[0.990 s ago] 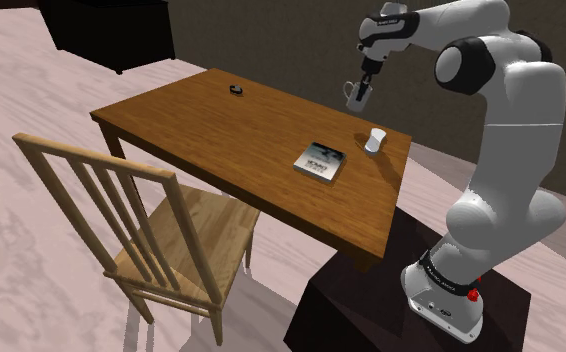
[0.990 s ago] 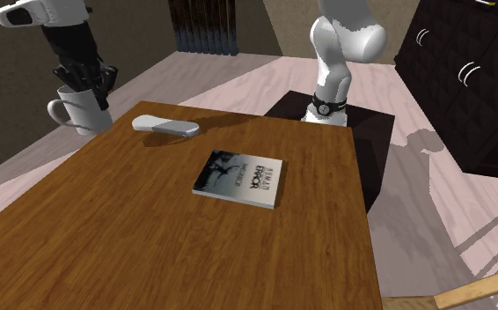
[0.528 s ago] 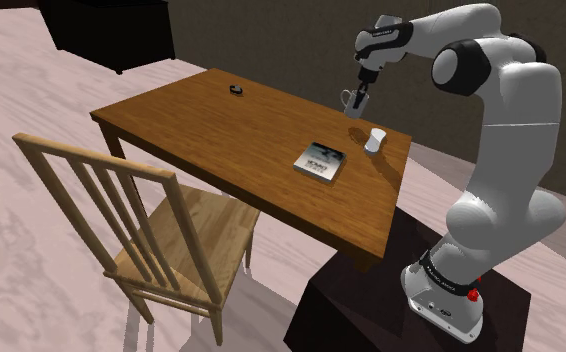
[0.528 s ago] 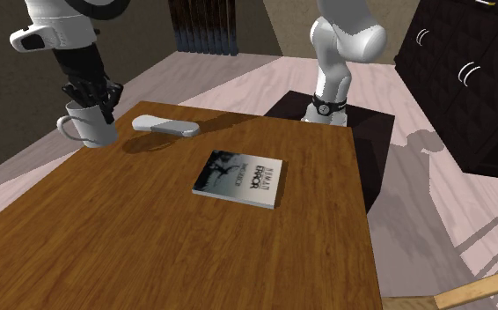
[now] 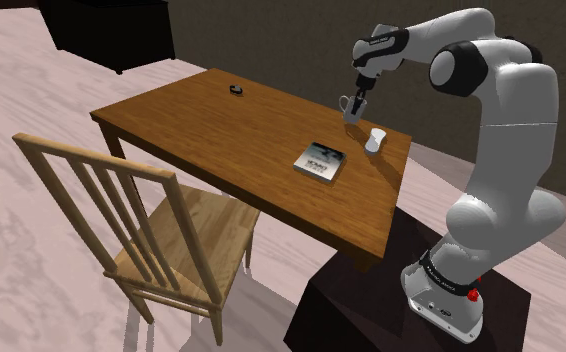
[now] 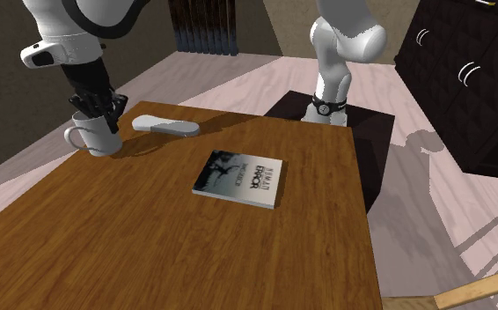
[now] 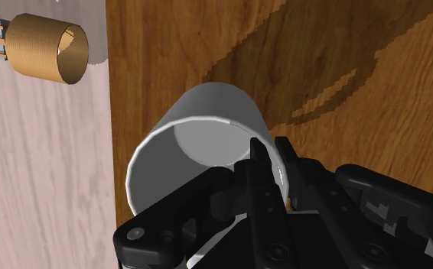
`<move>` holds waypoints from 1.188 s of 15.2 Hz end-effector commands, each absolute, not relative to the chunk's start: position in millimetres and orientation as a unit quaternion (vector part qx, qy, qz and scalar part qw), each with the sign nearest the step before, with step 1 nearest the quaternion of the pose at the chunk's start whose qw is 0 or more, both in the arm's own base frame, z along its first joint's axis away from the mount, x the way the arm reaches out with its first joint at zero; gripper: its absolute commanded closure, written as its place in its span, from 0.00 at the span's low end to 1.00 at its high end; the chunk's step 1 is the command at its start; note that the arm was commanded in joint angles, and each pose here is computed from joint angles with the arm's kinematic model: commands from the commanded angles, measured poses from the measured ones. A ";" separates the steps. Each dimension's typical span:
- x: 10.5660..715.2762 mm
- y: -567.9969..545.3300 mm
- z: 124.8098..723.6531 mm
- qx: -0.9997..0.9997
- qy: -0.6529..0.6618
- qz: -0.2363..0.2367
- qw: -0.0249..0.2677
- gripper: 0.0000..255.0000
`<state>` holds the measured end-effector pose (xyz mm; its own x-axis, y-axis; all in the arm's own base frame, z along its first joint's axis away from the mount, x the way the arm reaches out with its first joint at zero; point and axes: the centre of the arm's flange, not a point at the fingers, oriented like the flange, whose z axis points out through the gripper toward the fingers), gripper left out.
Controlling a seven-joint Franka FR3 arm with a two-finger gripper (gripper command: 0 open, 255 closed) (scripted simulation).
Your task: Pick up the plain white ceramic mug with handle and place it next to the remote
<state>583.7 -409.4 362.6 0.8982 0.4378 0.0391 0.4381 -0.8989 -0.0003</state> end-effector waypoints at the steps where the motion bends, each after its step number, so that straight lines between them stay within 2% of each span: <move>1: 583.7 -409.5 362.5 -0.974 -0.225 -0.019 0.004 1.00; 3: 583.7 -409.5 362.5 -0.974 -0.225 -0.019 0.004 1.00; 4: 583.7 -409.5 362.5 -0.974 -0.225 -0.019 0.004 0.00; 9: 583.7 -409.4 362.5 -0.974 -0.225 -0.019 0.004 0.00; 13: 582.0 -410.3 412.4 -0.974 -0.225 -0.019 0.004 0.00; 18: 582.0 -410.3 412.4 -0.974 -0.225 -0.019 0.004 0.00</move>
<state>582.0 -410.3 412.2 0.8982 0.4378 0.0394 0.4381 -0.8989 0.0003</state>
